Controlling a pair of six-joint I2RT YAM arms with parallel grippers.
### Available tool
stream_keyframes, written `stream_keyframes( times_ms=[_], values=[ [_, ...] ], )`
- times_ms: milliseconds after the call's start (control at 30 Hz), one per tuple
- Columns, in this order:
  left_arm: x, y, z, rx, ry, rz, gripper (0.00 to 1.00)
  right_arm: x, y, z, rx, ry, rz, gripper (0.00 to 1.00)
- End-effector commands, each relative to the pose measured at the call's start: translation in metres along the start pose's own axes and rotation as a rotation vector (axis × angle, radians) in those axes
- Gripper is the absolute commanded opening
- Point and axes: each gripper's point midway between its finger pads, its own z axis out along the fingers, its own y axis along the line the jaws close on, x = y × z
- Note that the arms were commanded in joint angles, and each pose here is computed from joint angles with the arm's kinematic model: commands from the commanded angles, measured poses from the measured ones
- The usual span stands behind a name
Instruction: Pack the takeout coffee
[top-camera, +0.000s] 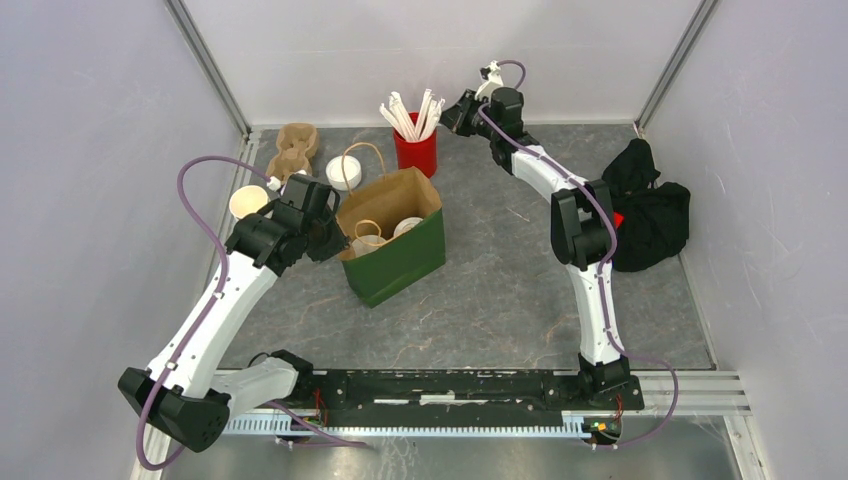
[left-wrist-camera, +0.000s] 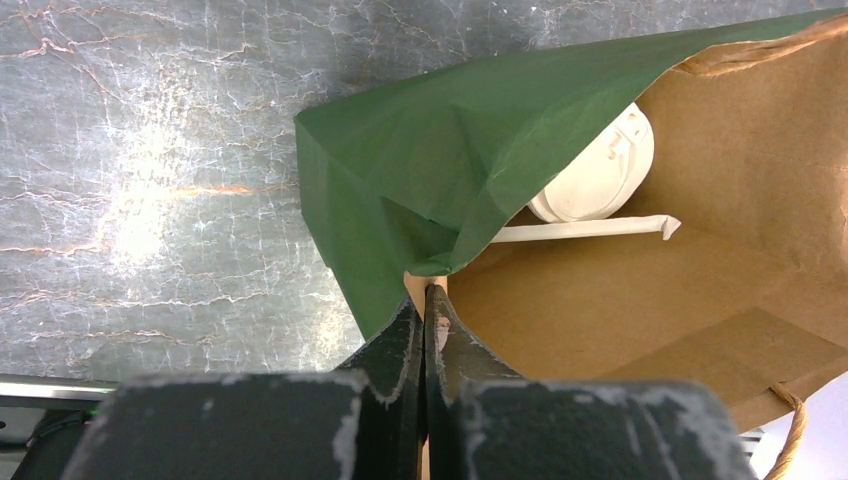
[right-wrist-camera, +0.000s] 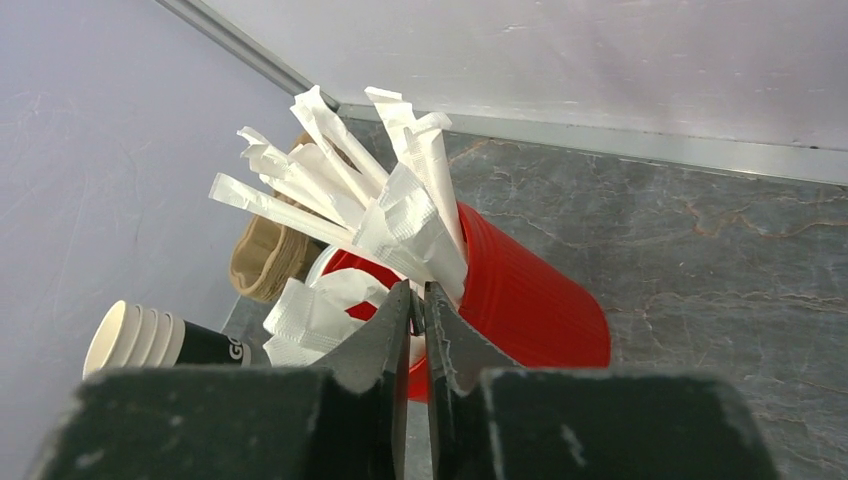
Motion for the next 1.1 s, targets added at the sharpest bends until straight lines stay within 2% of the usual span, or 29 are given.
stream_keyframes(
  times_ms=[0,200,867,1067],
  values=[
    [0.0,0.002,-0.003,-0.001,0.001,0.007,0.02,-0.03,0.027,0.001,-0.082,-0.071,-0.037,0.09],
    [0.0,0.002,-0.003,0.002,0.001,0.005,0.02,-0.051,0.044,-0.009,-0.075,-0.095,-0.058,0.0],
    [0.001,-0.001,-0.004,0.042,-0.011,0.005,0.02,-0.136,0.097,-0.048,-0.055,-0.24,-0.189,0.0],
    [-0.001,-0.002,-0.004,0.054,-0.023,0.019,0.02,-0.184,0.132,-0.086,-0.113,-0.314,-0.199,0.0]
  ],
)
